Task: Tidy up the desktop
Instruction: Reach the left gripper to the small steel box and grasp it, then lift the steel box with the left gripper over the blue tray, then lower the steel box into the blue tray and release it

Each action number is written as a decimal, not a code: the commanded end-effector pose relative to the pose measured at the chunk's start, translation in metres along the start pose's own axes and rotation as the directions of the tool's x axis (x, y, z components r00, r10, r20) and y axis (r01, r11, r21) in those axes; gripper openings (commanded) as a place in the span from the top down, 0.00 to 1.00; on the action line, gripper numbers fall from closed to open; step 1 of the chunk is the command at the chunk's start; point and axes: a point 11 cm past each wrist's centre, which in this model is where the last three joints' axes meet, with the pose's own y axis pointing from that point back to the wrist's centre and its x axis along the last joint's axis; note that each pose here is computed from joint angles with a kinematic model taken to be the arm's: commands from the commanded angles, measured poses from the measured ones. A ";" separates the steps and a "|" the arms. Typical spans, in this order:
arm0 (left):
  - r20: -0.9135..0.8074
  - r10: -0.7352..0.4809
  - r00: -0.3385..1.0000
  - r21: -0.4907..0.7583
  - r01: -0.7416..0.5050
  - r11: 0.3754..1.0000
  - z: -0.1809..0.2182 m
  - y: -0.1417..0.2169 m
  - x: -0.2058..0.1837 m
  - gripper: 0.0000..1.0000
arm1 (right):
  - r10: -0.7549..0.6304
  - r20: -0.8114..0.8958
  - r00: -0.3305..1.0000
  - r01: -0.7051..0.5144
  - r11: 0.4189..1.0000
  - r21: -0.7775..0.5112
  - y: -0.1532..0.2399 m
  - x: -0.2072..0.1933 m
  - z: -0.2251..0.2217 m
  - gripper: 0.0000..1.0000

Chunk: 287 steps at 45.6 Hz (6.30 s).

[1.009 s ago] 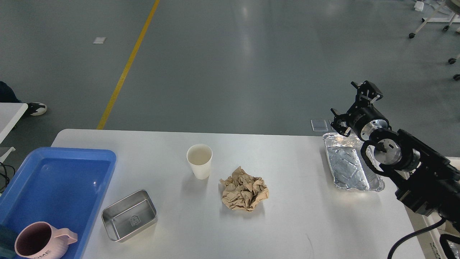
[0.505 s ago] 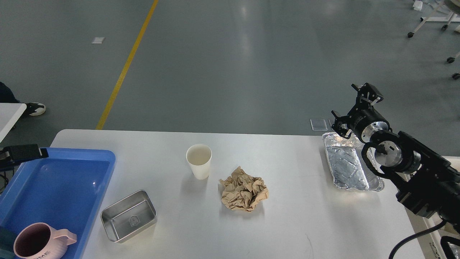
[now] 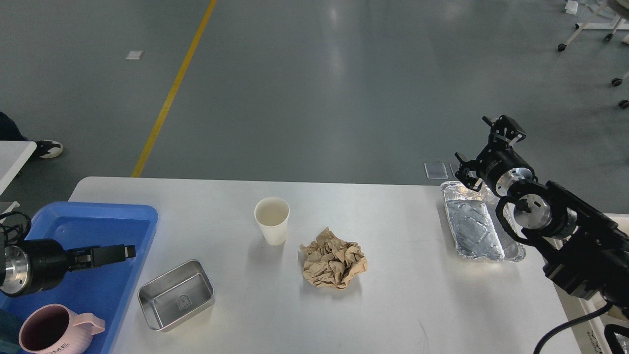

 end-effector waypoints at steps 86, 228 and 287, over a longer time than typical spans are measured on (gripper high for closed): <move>-0.316 -0.094 0.944 0.037 0.111 0.993 0.016 -0.080 -0.091 0.02 | 0.010 0.000 1.000 -0.010 1.000 -0.006 0.001 0.005 0.003 0.00; -0.348 0.264 0.900 0.282 -0.168 0.945 -0.073 0.253 0.106 1.00 | 0.038 -0.015 0.999 -0.038 0.999 0.001 0.008 0.022 -0.003 0.00; -0.216 0.333 0.918 0.195 -0.293 0.936 -0.098 -0.012 0.096 1.00 | 0.046 -0.020 0.999 -0.047 0.999 -0.008 0.011 0.027 0.000 0.00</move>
